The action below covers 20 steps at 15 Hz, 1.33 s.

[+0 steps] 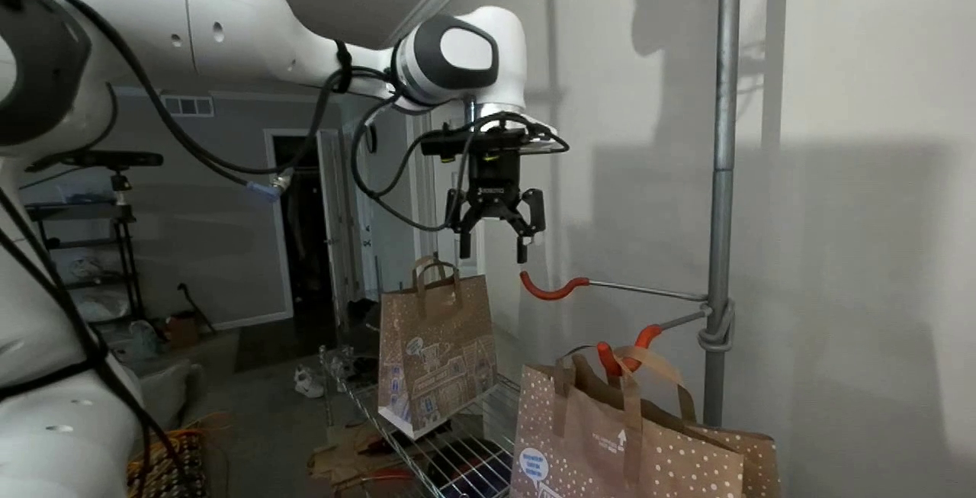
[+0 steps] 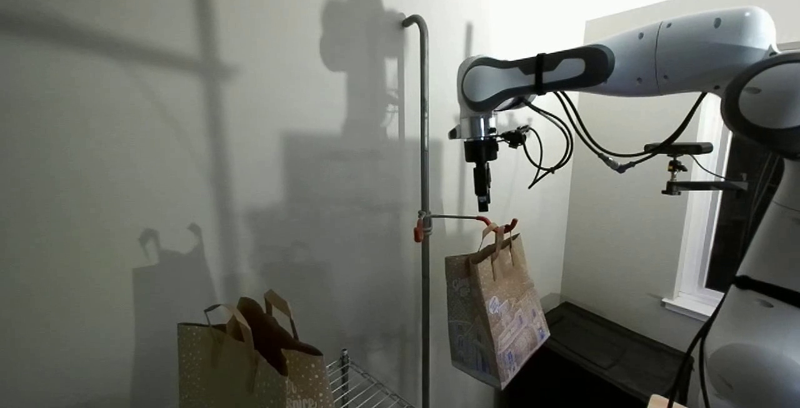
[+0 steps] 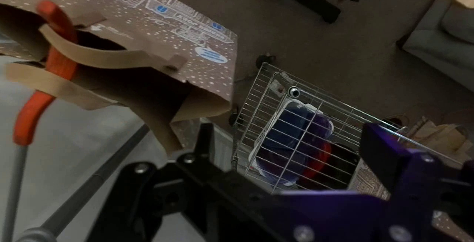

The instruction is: Hang the paper bags on the stand.

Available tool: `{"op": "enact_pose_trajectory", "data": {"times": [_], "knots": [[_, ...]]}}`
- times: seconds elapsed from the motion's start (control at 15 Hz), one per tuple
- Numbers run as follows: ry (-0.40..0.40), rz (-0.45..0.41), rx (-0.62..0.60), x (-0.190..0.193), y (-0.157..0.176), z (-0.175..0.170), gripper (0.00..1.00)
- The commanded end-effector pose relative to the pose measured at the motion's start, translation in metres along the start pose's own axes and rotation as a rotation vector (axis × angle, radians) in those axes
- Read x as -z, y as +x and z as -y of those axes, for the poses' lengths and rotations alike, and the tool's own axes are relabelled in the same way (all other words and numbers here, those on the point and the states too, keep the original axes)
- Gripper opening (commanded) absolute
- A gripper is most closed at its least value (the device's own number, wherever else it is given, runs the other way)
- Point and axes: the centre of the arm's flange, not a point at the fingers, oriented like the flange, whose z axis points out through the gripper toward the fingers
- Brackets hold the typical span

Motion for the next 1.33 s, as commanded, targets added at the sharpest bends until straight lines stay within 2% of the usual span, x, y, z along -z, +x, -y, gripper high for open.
{"op": "enact_pose_trajectory", "data": {"times": [0.0, 0.13, 0.27, 0.33, 0.4, 0.87, 0.93, 1.0, 1.07, 1.13, 1.2, 1.27], "knots": [[0.015, 0.092, -0.075, -0.014, 0.035, 0.057, 1.00], [0.053, 0.185, -0.076, -0.021, 0.045, 0.083, 1.00], [0.090, 0.249, -0.012, -0.028, 0.047, 0.101, 1.00], [0.091, 0.251, 0.086, -0.028, 0.043, 0.105, 1.00], [0.059, 0.226, 0.011, -0.033, 0.043, 0.104, 1.00], [0.061, 0.231, 0.018, -0.035, 0.045, 0.104, 1.00], [0.052, 0.225, 0.038, -0.037, 0.054, 0.118, 1.00], [0.036, 0.232, 0.076, -0.045, 0.082, 0.155, 1.00], [0.030, 0.219, 0.114, -0.047, 0.095, 0.177, 1.00], [0.054, 0.179, 0.173, -0.046, 0.103, 0.199, 1.00], [0.059, 0.160, 0.197, -0.047, 0.117, 0.224, 1.00], [0.058, 0.143, 0.165, -0.047, 0.132, 0.251, 1.00]]}}
